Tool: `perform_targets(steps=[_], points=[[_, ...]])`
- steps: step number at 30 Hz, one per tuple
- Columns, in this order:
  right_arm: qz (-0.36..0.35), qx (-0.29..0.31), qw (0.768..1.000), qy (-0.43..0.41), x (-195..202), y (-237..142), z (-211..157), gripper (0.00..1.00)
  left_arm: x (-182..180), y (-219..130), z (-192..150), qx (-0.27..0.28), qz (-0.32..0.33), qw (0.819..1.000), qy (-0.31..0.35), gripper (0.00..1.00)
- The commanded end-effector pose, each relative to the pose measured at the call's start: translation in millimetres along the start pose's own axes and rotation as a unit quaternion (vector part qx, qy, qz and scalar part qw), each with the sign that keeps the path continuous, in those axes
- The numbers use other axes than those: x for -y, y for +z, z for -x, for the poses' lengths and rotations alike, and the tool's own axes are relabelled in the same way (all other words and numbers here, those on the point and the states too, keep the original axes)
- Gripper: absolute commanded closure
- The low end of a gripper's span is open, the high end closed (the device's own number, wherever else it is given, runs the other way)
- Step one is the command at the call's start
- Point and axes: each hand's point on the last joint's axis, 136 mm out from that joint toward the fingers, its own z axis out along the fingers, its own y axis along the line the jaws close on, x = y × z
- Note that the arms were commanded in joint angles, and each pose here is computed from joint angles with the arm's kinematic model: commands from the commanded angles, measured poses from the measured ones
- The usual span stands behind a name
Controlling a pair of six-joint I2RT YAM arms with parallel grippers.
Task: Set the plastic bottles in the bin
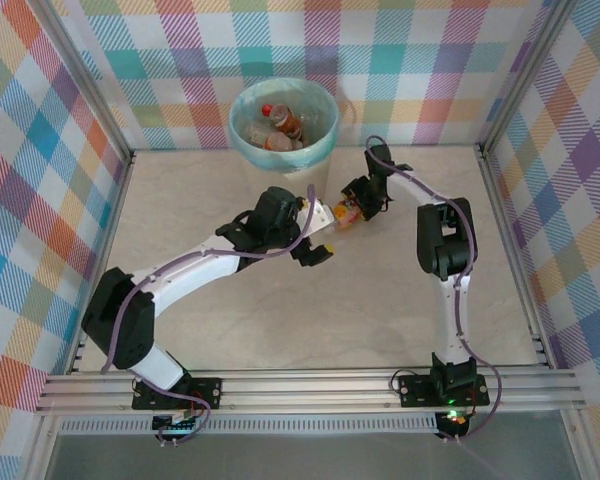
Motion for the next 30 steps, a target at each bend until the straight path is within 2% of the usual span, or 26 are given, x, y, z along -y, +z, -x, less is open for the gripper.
perform_targets(steps=[1, 7, 16, 23, 30], points=[[0.031, 0.044, 0.998, -0.043, -21, -56, 9, 0.38, -11, -27, 39, 0.063, 0.028, 0.998, -0.004, 0.00], [0.043, 0.085, 0.990, -0.104, -24, -114, 5, 0.38, -19, -54, 84, 0.131, 0.027, 0.991, -0.016, 0.00], [0.055, 0.148, 0.969, -0.191, -33, -205, -5, 0.41, -26, -94, 141, 0.205, 0.021, 0.978, -0.016, 0.00], [0.072, 0.189, 0.946, -0.254, -53, -279, -17, 0.44, -41, -115, 166, 0.222, 0.041, 0.973, -0.046, 0.00], [0.150, 0.194, 0.925, -0.291, -94, -334, -38, 0.45, -66, -138, 180, 0.210, 0.079, 0.970, -0.089, 0.00]])
